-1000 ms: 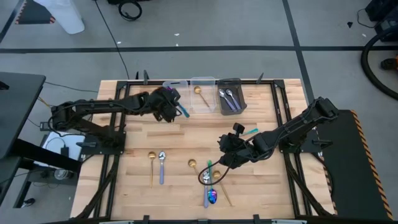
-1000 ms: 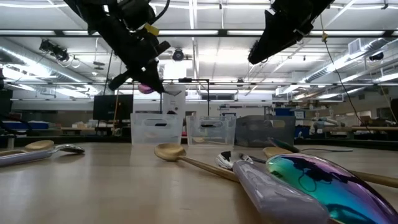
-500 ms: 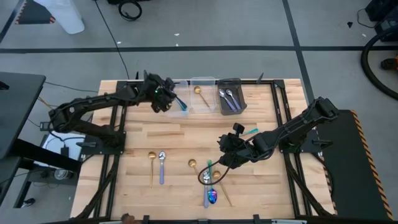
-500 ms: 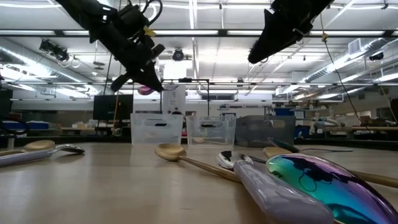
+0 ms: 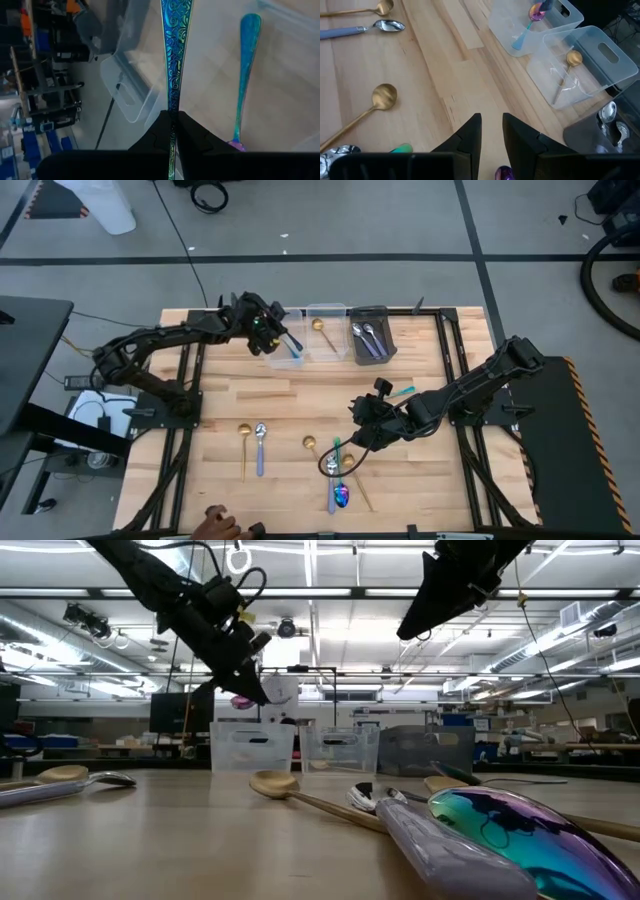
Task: Sort silverware by color (type)
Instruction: Put the blue spoon into the left transparent bin
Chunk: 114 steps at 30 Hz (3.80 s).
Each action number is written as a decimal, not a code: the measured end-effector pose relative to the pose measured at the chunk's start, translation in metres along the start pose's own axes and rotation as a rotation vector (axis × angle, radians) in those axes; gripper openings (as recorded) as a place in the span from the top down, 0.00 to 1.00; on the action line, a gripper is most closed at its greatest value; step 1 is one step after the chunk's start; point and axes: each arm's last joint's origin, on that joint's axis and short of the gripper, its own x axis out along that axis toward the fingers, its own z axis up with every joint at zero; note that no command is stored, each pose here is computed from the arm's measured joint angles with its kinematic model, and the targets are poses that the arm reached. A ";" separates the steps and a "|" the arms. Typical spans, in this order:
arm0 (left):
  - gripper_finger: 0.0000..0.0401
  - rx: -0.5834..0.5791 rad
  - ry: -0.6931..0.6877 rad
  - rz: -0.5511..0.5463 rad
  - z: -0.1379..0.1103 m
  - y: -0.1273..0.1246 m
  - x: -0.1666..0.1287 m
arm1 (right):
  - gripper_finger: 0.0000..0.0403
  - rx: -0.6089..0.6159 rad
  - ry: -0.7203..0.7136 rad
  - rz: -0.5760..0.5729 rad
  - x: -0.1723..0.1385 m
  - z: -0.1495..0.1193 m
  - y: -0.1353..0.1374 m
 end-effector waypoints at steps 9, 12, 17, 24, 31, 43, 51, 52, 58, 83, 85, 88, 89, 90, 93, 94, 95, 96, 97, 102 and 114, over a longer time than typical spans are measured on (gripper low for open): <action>0.95 0.058 0.025 -0.058 -0.011 -0.010 0.017 | 0.78 0.000 0.000 0.000 0.000 0.000 0.000; 0.95 0.053 0.024 -0.086 -0.012 -0.015 0.024 | 0.78 0.001 -0.001 0.000 0.000 0.000 0.000; 0.95 0.052 0.014 -0.135 -0.011 -0.024 0.036 | 0.78 0.001 -0.001 0.000 0.000 0.000 0.000; 0.95 0.060 -0.002 -0.194 -0.006 -0.035 0.051 | 0.78 0.003 0.000 0.004 0.000 0.000 0.000; 0.88 0.056 -0.002 -0.225 -0.005 -0.041 0.057 | 0.78 0.002 0.000 0.005 0.000 0.000 0.000; 0.75 0.016 0.058 -0.211 -0.006 -0.039 0.057 | 0.78 0.004 -0.002 0.006 0.000 0.000 0.000; 0.75 -0.006 0.078 -0.080 -0.006 -0.018 0.039 | 0.78 0.003 -0.003 0.006 0.000 0.000 0.001; 0.75 -0.006 0.078 -0.062 -0.005 -0.015 0.036 | 0.78 0.004 -0.003 0.006 0.000 0.001 0.001; 0.75 -0.034 0.069 0.050 0.001 0.002 0.014 | 0.78 0.002 -0.007 0.009 0.000 0.001 0.001; 0.75 -0.229 0.051 0.399 0.054 0.039 -0.074 | 0.78 -0.034 -0.008 0.020 -0.002 0.000 0.003; 0.75 -0.239 0.048 0.419 0.060 0.039 -0.081 | 0.78 -0.036 -0.006 0.019 -0.003 0.001 0.003; 0.75 -0.281 -0.006 0.468 0.069 0.042 -0.095 | 0.78 -0.038 -0.009 0.023 -0.007 0.008 0.003; 0.75 -0.302 -0.024 0.476 0.071 0.042 -0.099 | 0.78 -0.049 -0.009 0.023 -0.009 0.011 0.003; 0.75 -0.322 -0.044 0.486 0.074 0.042 -0.103 | 0.78 -0.060 -0.012 0.025 -0.012 0.014 0.002; 0.75 -0.404 -0.102 0.515 0.079 0.043 -0.116 | 0.78 -0.087 -0.031 0.033 -0.020 0.029 0.001; 0.75 -0.442 -0.125 0.525 0.080 0.043 -0.121 | 0.78 -0.099 -0.035 0.033 -0.022 0.034 0.000; 0.75 -0.484 -0.151 0.535 0.082 0.043 -0.125 | 0.78 -0.112 -0.036 0.032 -0.025 0.039 -0.001; 0.75 -0.534 -0.178 0.537 0.084 0.043 -0.128 | 0.78 -0.121 -0.040 0.032 -0.027 0.043 -0.003; 0.75 -0.594 -0.205 0.535 0.085 0.043 -0.131 | 0.78 -0.126 -0.044 0.031 -0.029 0.048 -0.004; 0.75 -0.900 -0.346 0.479 0.094 0.038 -0.145 | 0.78 -0.134 -0.029 0.022 -0.037 0.063 -0.014; 0.75 -1.139 -0.278 0.039 0.121 -0.006 -0.146 | 0.78 -0.117 0.017 0.072 -0.042 0.082 -0.028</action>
